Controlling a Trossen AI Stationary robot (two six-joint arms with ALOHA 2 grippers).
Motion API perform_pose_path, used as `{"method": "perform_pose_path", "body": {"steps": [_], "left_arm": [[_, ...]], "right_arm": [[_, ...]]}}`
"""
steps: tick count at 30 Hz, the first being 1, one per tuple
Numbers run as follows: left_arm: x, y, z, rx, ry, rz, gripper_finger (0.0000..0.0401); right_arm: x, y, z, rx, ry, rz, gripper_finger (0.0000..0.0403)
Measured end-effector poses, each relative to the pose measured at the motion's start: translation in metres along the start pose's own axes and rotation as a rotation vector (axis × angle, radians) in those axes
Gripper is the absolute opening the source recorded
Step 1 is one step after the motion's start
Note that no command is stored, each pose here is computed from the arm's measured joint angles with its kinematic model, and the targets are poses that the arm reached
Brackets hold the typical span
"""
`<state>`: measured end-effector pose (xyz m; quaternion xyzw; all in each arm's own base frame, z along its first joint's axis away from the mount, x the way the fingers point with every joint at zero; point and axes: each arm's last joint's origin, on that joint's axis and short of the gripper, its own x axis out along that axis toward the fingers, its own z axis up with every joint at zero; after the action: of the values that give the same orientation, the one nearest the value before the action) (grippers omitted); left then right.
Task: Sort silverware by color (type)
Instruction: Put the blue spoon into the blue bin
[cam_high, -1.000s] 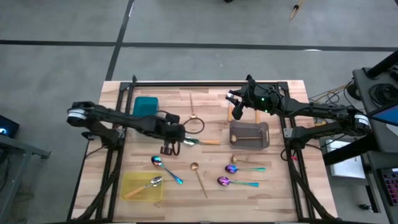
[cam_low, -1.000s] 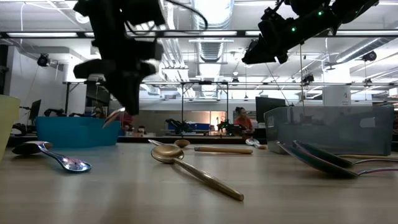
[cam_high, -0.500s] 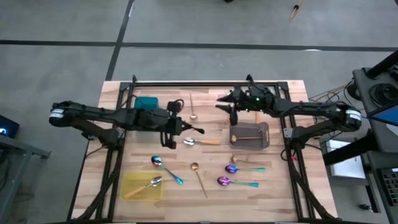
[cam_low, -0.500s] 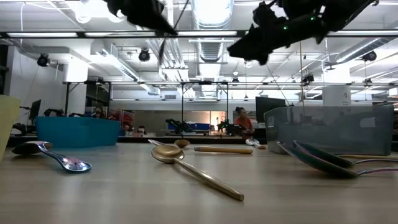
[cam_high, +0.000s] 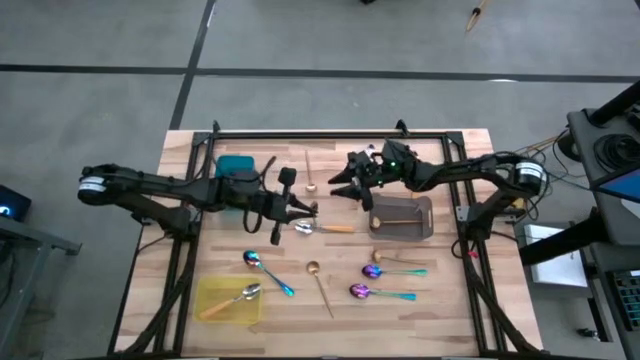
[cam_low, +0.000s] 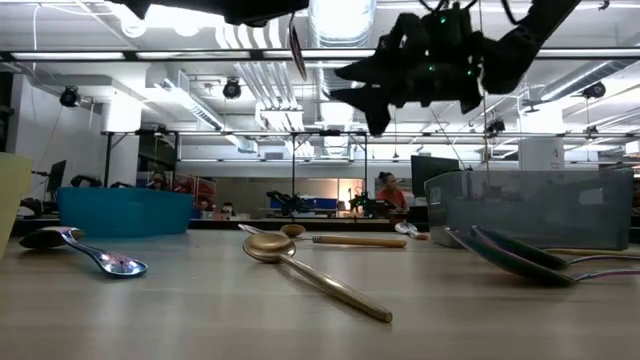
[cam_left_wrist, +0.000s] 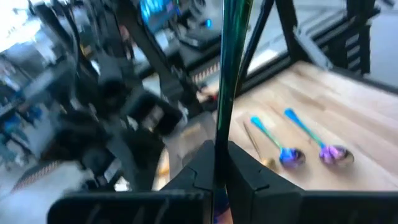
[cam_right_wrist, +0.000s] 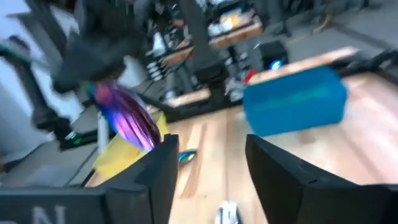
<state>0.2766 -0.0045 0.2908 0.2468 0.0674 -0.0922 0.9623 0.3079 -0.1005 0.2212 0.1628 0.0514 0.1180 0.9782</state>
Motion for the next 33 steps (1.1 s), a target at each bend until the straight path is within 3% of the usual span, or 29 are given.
{"method": "perform_pose_path", "body": {"steps": [7,23,28,33], "left_arm": [[-0.006,-0.003,-0.013,0.022,-0.098,0.049,0.0000],[-0.006,-0.006,-0.018,0.104,-0.119,0.034,0.0000],[-0.006,-0.006,-0.018,0.114,-0.117,0.034,0.0001],[-0.006,-0.006,-0.019,0.112,-0.115,0.030,0.0003]], "right_arm": [[0.022,-0.009,0.000,-0.039,0.009,0.160,0.0220],[0.093,-0.016,0.018,-0.057,0.094,0.563,0.0214],[0.101,-0.016,0.021,-0.084,0.090,0.592,0.0155],[0.098,-0.014,0.023,-0.105,0.090,0.612,0.0041]]}}
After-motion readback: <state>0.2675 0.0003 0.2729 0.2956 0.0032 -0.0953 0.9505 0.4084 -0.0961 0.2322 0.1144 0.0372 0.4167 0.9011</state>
